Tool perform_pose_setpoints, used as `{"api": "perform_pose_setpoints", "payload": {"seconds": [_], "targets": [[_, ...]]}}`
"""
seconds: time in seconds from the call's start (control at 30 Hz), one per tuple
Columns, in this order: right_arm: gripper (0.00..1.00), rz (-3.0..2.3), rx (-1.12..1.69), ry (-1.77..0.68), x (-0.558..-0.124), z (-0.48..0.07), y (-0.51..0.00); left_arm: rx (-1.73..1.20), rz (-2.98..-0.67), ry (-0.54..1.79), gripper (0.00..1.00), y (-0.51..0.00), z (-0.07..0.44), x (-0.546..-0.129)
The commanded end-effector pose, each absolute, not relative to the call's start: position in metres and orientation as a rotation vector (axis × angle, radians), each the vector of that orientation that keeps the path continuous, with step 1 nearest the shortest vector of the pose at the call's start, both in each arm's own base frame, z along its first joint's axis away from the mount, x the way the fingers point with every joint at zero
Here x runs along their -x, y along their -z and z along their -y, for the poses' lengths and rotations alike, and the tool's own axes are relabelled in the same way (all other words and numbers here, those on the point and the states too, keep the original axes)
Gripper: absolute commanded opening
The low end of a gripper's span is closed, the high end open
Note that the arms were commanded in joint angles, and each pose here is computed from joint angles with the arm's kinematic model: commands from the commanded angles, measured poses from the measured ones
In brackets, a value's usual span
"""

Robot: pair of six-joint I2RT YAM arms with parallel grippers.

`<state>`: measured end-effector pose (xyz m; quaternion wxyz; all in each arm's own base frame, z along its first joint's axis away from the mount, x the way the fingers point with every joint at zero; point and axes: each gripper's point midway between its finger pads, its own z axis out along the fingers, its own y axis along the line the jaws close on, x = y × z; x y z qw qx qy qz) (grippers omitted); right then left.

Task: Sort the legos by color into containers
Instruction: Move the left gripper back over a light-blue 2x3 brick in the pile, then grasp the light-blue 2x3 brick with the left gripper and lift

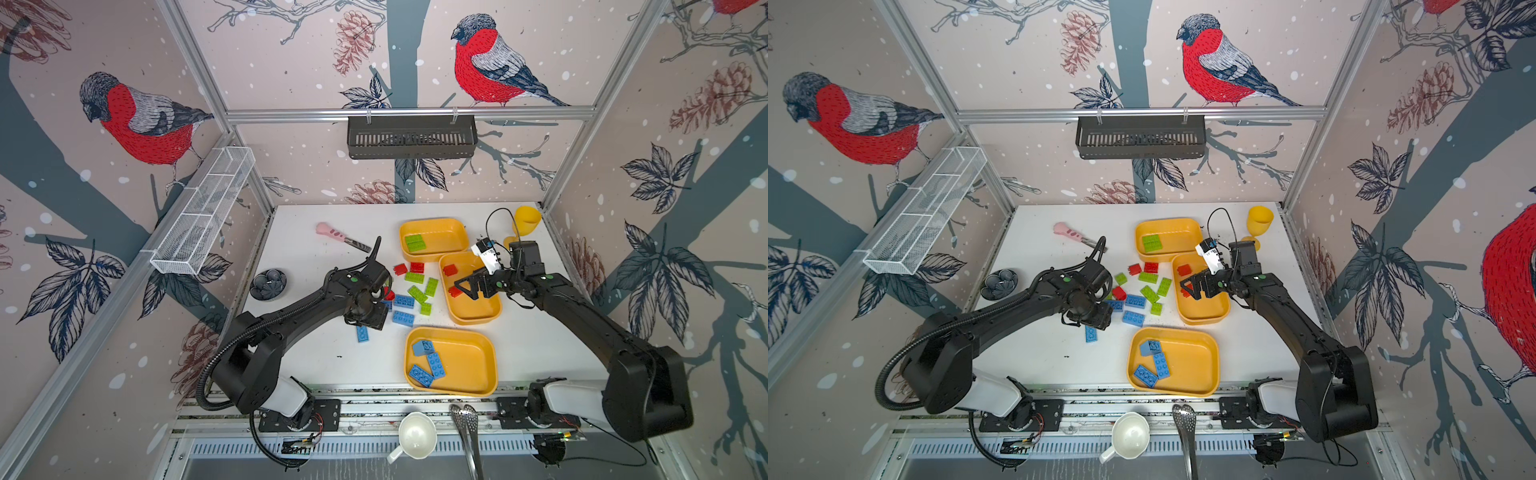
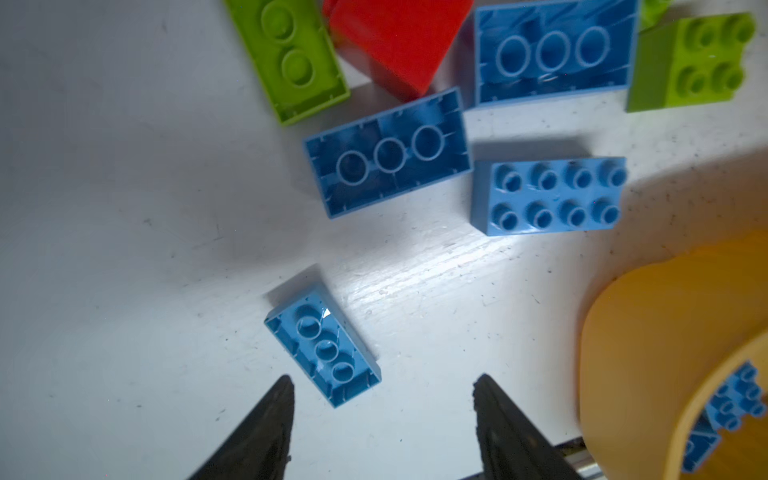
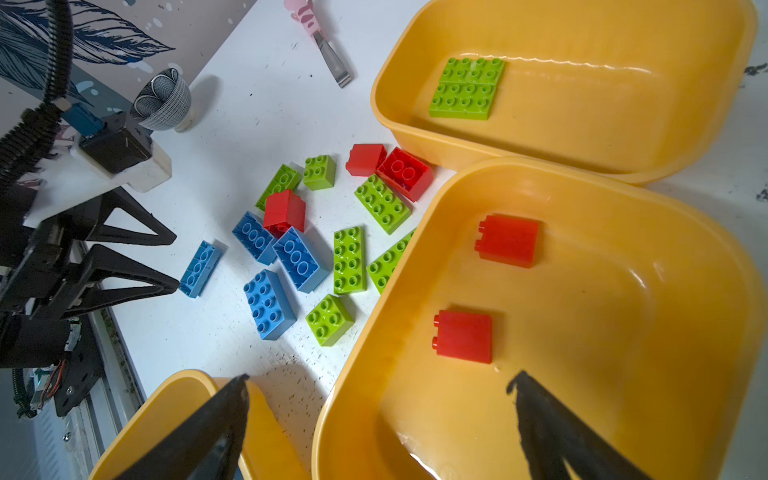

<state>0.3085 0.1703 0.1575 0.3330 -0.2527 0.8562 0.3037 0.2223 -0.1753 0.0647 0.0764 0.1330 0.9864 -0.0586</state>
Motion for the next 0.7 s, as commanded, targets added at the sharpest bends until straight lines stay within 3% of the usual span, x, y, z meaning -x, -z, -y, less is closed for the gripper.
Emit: {"api": "perform_pose_setpoints", "payload": {"seconds": [0.0,0.47,0.57,0.67], "targets": [[0.99,-2.221,0.68,-0.783,-0.311,-0.173,-0.159,-0.14,-2.943,0.133,0.68,-0.055,0.164,-0.225],[1.0,-2.227,0.695,-0.79,-0.308,-0.178,-0.156,-0.05,-2.922,0.158,0.59,-0.018,0.161,-0.229],[0.99,-2.226,0.696,-0.792,-0.307,-0.178,-0.157,-0.052,-2.925,0.132,0.54,-0.014,0.158,-0.23],[0.99,-2.221,0.702,-0.792,-0.305,-0.179,-0.159,-0.053,-2.922,0.131,0.42,-0.014,0.157,-0.231]]}}
